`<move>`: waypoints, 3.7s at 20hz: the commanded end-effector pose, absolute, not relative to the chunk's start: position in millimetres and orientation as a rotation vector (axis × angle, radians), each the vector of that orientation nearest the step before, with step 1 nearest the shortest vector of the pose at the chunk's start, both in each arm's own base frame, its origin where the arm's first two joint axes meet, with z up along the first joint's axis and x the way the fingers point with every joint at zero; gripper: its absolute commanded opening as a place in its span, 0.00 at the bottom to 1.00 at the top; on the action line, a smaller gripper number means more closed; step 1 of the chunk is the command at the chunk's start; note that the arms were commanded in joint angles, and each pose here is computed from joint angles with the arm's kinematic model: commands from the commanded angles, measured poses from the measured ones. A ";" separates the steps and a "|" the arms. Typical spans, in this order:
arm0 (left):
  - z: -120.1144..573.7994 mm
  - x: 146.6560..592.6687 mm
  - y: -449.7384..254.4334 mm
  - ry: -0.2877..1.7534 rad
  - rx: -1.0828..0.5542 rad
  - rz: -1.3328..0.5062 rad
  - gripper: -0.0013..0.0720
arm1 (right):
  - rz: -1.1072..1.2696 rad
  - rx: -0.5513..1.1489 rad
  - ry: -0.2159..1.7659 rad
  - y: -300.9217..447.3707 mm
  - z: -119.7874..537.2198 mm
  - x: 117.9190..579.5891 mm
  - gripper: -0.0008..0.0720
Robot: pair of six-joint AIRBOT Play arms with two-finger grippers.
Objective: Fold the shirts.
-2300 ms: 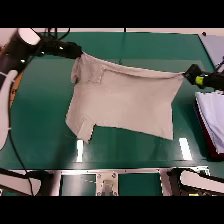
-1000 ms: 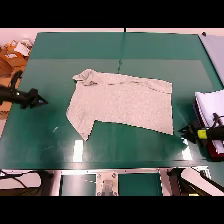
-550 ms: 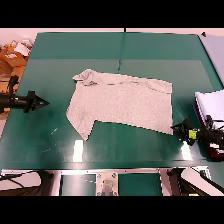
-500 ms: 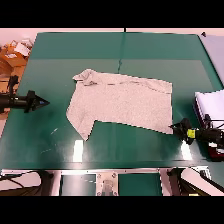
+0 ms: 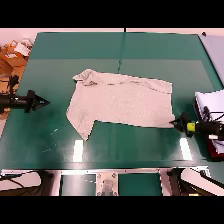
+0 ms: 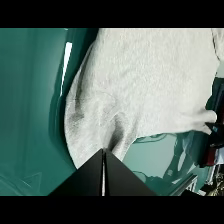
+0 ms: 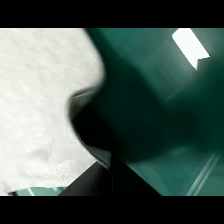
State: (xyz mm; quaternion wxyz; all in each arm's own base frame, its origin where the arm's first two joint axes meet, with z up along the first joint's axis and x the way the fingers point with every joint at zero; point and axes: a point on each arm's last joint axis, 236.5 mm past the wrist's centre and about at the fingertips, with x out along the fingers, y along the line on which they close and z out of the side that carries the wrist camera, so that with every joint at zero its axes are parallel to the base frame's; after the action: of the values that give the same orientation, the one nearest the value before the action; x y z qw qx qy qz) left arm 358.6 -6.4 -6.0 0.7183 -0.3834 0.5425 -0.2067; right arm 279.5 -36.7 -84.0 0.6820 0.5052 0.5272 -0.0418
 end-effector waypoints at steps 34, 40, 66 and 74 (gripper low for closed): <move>-66.4 346.7 -100.5 1.358 -0.622 -0.466 0.05 | -0.102 1.008 1.211 -56.9 -57.6 282.3 0.02; 202.7 400.0 -91.1 0.716 -0.323 -0.549 0.04 | 0.142 0.743 0.860 -27.7 137.7 348.7 0.02; 282.4 415.8 -86.6 0.522 -0.407 -0.499 0.05 | 0.118 0.578 0.557 -22.3 214.2 414.4 0.02; 65.9 538.5 -99.8 0.775 -0.516 -0.389 0.05 | -0.031 0.745 0.830 -52.2 2.8 513.4 0.02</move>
State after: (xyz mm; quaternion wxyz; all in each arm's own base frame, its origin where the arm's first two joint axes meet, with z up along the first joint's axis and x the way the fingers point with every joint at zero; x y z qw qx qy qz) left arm 505.4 -98.7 130.6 0.8769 -0.2363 0.3559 -0.2202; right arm 491.1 -43.9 70.0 0.8691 0.3382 0.3609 0.0099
